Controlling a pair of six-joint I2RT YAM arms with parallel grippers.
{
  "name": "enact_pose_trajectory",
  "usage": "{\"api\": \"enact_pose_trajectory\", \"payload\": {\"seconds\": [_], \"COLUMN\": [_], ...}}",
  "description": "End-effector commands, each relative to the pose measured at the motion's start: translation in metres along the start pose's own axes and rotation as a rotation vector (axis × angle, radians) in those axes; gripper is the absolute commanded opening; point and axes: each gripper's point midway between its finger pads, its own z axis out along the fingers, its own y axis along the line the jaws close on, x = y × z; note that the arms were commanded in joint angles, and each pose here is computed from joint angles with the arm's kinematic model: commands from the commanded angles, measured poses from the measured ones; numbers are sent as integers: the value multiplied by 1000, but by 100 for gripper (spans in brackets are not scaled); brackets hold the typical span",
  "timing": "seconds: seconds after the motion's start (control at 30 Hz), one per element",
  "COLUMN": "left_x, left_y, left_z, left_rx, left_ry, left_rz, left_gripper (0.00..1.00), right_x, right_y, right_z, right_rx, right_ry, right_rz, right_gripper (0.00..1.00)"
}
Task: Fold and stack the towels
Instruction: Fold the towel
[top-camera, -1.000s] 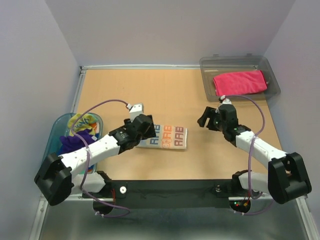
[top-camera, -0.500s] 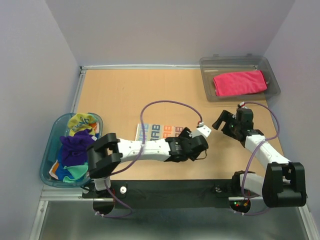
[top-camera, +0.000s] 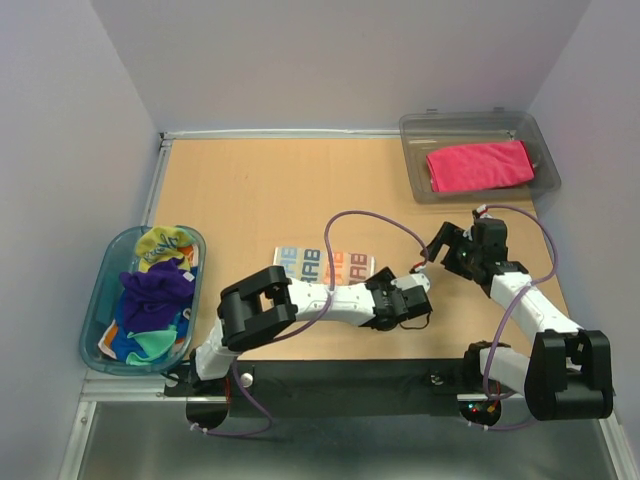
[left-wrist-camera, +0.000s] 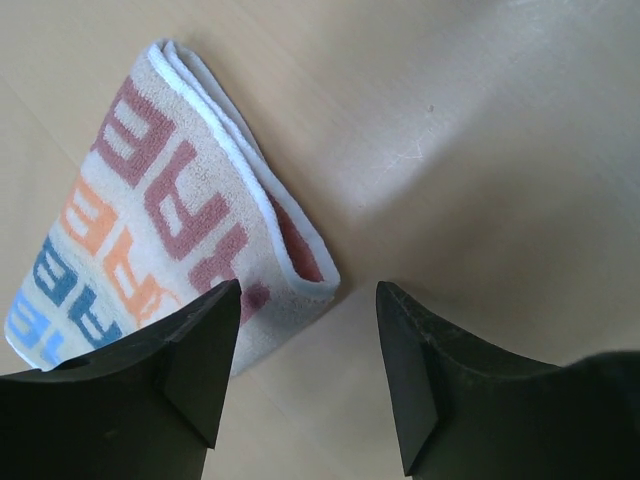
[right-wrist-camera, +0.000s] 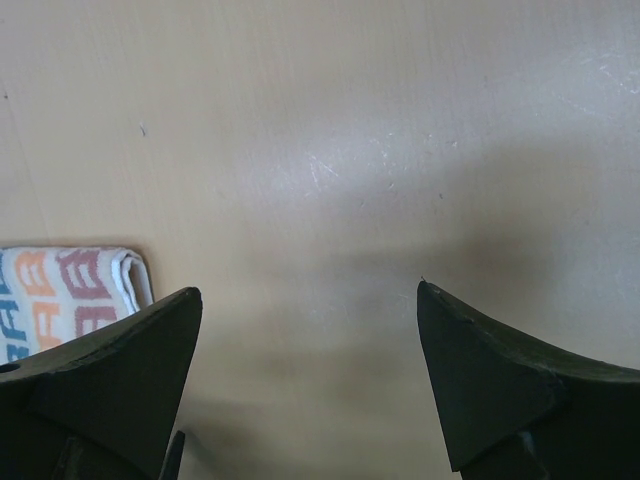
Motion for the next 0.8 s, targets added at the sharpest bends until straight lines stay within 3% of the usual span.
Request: {"api": "enact_pose_trajectory", "payload": {"seconds": [0.0,0.27,0.37,0.43,0.47,0.67,0.77], "left_x": [-4,24,35,39,38,14,-1], "left_y": [11,21,29,32,33,36,41], "left_z": [0,19,24,26,27,14,3], "left_rx": [-76,-153,-212,-235,-234,-143,-61], "left_ry": [16,100,131,134,128,25,-37], "left_rz": [45,56,56,51,39,-106,-197], "left_gripper": [66,55,41,21,17,0,0], "right_x": [1,-1,2,3,4,14,20], "right_y": [3,12,18,24,25,41,57], "right_z": [-2,-5,-5,-6,-6,-6,-6], "right_rx": [-23,-70,-108,-140,-147,-246,-350], "right_ry": [-5,-5,8,17,23,57,85], "right_rz": [-20,-35,-36,-33,-28,35,110], "right_gripper": [93,93,93,93,93,95,99]}}
